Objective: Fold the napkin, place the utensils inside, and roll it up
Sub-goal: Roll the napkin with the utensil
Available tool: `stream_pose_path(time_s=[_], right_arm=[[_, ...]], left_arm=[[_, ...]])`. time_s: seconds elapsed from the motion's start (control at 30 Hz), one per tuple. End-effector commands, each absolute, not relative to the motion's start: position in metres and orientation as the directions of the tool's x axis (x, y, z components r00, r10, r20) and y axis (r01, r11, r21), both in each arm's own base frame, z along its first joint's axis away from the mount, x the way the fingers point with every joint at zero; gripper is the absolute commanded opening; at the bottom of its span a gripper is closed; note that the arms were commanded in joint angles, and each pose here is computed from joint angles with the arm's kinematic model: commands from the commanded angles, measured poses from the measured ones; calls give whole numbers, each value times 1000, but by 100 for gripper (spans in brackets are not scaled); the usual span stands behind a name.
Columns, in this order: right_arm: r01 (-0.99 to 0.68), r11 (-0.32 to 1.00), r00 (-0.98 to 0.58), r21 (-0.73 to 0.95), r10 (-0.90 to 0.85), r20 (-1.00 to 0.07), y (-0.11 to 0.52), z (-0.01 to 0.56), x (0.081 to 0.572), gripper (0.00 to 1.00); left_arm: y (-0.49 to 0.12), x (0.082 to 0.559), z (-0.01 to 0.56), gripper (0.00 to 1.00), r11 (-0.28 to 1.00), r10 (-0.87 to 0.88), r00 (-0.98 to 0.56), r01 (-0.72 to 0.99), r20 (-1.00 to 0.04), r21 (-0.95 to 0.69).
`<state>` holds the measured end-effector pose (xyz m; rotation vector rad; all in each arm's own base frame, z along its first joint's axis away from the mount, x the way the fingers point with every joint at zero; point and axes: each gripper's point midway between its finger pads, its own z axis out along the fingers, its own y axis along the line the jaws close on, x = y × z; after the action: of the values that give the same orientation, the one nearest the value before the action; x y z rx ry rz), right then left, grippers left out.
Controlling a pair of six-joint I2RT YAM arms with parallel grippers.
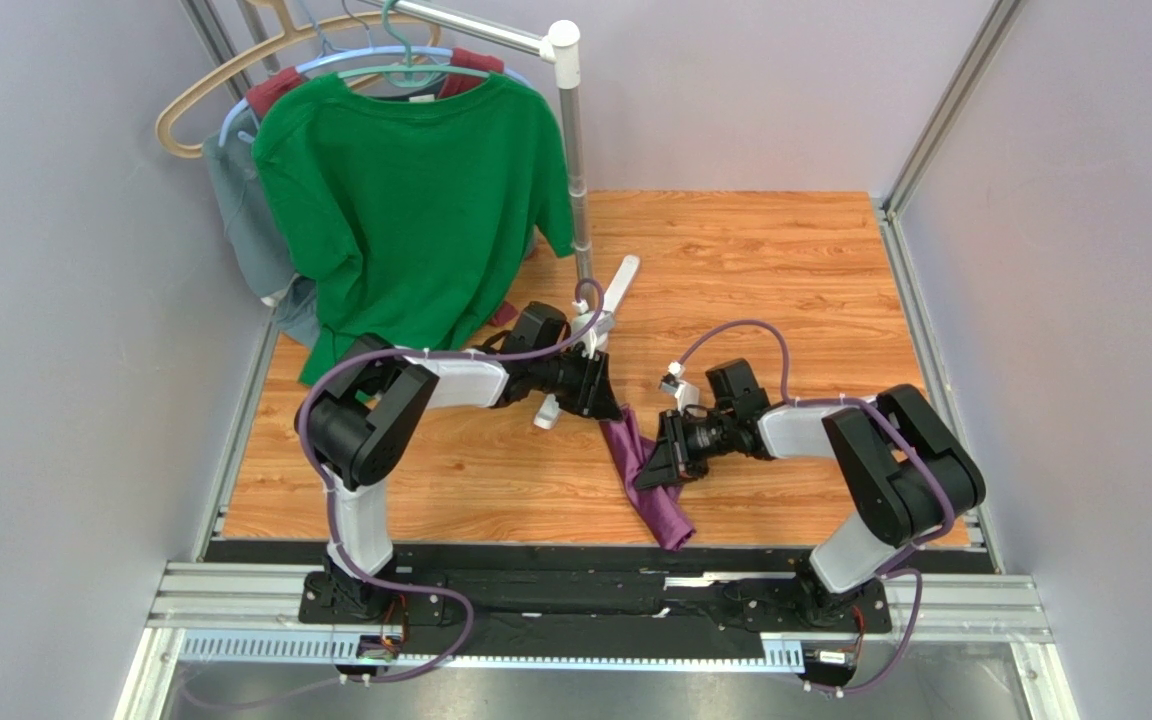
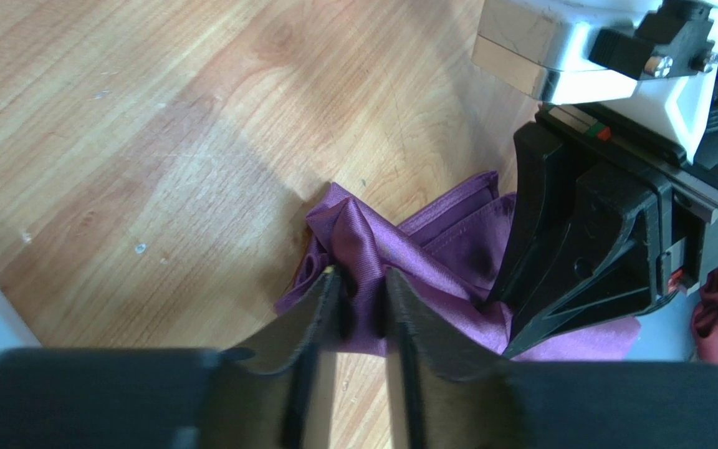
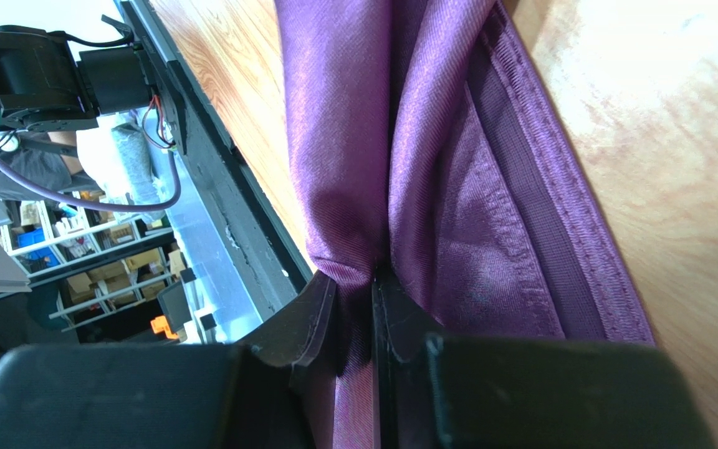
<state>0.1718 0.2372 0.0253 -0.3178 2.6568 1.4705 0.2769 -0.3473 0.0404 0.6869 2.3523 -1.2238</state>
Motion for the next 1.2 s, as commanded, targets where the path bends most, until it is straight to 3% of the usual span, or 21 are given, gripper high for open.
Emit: stream_pose_path(time_s=[0.0,0.03,0.07,0.13,0.27,0.37,0.5,0.67,1.17], right_arm=[[-198,581,-980,790,-115,-161,230,12,176,10],[-203,582,-979,787,-116,-167,229,14,176,13],[-201,593,-979,779,-115,-165,228,16,177,22],[-225,600,-974,768,-113,-197,227,26,182,30],[-269,635,-961,724,-126,-247,222,51,187,46],[-314,672,-941,671,-126,-315,218,76,196,52],[-418,732,-877,537,-173,-448,223,104,205,54],[-492,781,-813,385,-255,-523,239,109,198,54],[-514,812,-823,277,-375,-427,251,53,185,53]], left_arm=[[-356,275,40,19,459,260,-776,622,-574,-634],[-356,274,38,15,462,263,-782,616,-565,-638],[-356,271,35,6,472,272,-794,603,-544,-643],[-355,271,33,0,493,282,-802,592,-527,-637],[-349,268,27,0,548,321,-822,566,-470,-616],[-347,265,25,0,562,339,-833,551,-436,-616],[-347,264,23,0,572,350,-840,542,-415,-615],[-347,263,21,0,583,351,-849,528,-394,-617],[-349,263,21,0,583,345,-856,517,-385,-626]])
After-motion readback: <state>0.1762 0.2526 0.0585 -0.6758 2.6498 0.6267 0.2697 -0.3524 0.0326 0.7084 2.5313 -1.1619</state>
